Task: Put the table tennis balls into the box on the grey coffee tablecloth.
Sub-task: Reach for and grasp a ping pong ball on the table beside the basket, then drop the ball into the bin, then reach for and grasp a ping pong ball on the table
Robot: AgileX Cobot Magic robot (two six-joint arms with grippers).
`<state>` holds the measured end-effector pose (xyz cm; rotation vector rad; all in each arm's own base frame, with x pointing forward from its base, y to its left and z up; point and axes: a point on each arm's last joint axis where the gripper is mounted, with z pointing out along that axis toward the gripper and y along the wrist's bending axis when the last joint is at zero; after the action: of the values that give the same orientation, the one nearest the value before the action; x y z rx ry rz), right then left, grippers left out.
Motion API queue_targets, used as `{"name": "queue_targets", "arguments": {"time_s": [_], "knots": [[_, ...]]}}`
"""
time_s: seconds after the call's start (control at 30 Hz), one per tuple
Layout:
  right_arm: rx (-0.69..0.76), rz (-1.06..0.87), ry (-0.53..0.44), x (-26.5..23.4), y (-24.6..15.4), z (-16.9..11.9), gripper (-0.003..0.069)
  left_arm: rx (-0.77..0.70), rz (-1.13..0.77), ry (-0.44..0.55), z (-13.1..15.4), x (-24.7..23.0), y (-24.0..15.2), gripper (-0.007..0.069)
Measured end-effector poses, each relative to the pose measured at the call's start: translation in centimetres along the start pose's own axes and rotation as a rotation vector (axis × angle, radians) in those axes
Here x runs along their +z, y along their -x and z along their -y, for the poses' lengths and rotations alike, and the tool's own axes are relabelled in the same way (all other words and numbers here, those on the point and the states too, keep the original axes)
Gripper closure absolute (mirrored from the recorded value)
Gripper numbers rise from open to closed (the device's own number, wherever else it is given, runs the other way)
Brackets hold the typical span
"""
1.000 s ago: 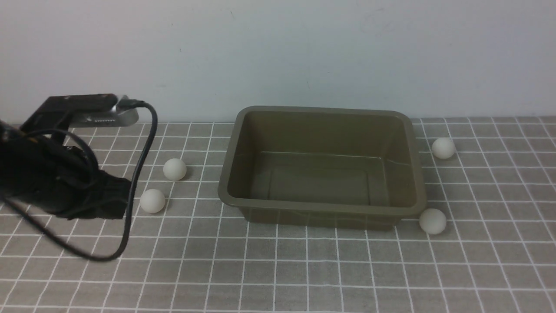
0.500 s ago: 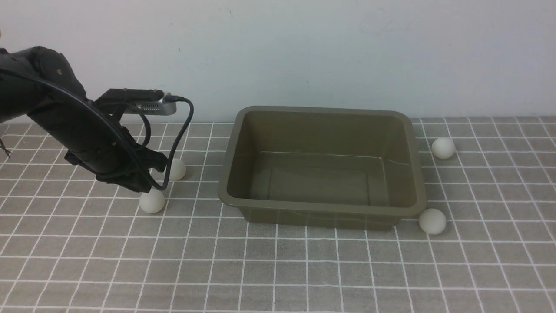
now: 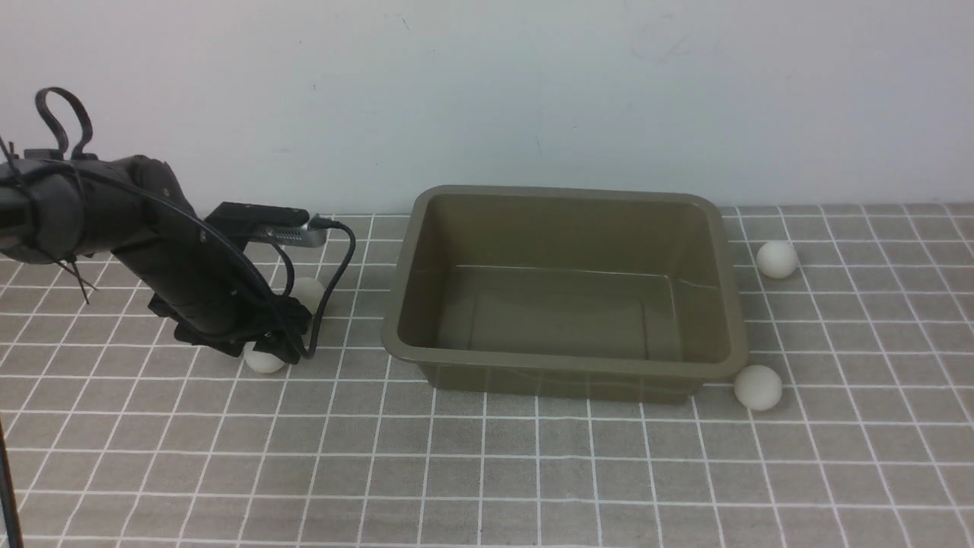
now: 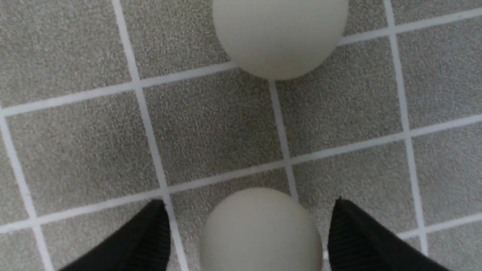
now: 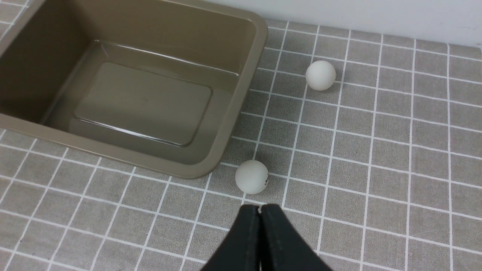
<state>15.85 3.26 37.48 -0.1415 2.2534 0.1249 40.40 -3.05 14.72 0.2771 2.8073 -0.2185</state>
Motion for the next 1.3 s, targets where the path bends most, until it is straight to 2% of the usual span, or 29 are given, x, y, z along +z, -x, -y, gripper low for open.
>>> {"name": "queue_targets", "arguments": {"time_s": [0.03,0.07,0.2,0.33,0.4,0.47,0.5,0.63,0.7,0.8,0.87,0.97,1.0,1.07,1.17,1.23,1.3], "knots": [[-0.001,0.001,-0.003,0.0,0.0,0.0,0.0673,0.013,0.002,-0.001,0.3,0.0,0.1,0.0254],[0.003,0.002,-0.007,0.0,0.0,0.1,0.0673,0.037,-0.004,-0.002,0.8,0.0,0.3,0.0282],[0.04,-0.025,-0.057,0.3,-0.1,0.5,0.0673,0.089,-0.034,0.005,1.7,-1.6,1.1,0.0273],[0.128,-0.19,-0.195,2.2,-0.3,2.2,0.0673,0.071,0.047,0.012,2.5,-7.6,3.5,0.0273],[0.158,-0.271,-0.22,4.0,-0.4,2.9,0.0673,0.087,0.107,0.002,3.5,-10.6,4.4,0.0273],[0.175,-0.315,-0.214,5.2,-0.4,3.2,0.0673,0.102,0.148,-0.011,4.4,-12.3,4.8,0.0273],[0.205,-0.394,-0.174,7.7,-0.7,3.4,0.0673,0.128,0.184,-0.032,5.7,-13.7,5.2,0.0273],[0.221,-0.447,-0.055,12.5,-0.8,3.3,0.0659,0.24,0.213,-0.105,9.8,-14.4,5.5,0.0273],[0.234,-0.46,0.012,15.3,-1.0,3.0,0.0615,0.317,0.189,-0.134,12.1,-13.1,5.3,0.0273],[0.224,-0.465,0.049,17.7,-1.4,2.9,0.0547,0.359,0.17,-0.154,13.9,-11.6,5.3,0.0273],[0.212,-0.48,0.064,20.2,-2.1,3.1,0.045,0.385,0.164,-0.166,15.5,-9.8,5.3,0.0265],[0.204,-0.498,0.062,22.2,-2.9,3.3,0.0352,0.389,0.149,-0.173,16.2,-8.5,5.3,0.0215],[0.197,-0.512,0.06,23.2,-3.5,3.4,0.0292,0.376,0.143,-0.176,16.5,-7.7,5.3,0.0145],[0.202,-0.533,0.057,24.6,-4.3,3.5,0.0202,0.342,0.136,-0.177,16.5,-7.2,5.3,0.0053],[0.221,-0.53,0.052,25.7,-4.7,3.6,0.0141,0.289,0.15,-0.175,16.2,-7.7,5.9,-0.0006],[0.239,-0.523,0.053,26.4,-4.9,3.7,0.0116,0.222,0.17,-0.165,15.4,-8.7,6.7,-0.0006],[0.247,-0.517,0.059,26.8,-5.0,3.6,0.0109,0.141,0.179,-0.137,13.8,-9.5,7.4,0.0032]]}}
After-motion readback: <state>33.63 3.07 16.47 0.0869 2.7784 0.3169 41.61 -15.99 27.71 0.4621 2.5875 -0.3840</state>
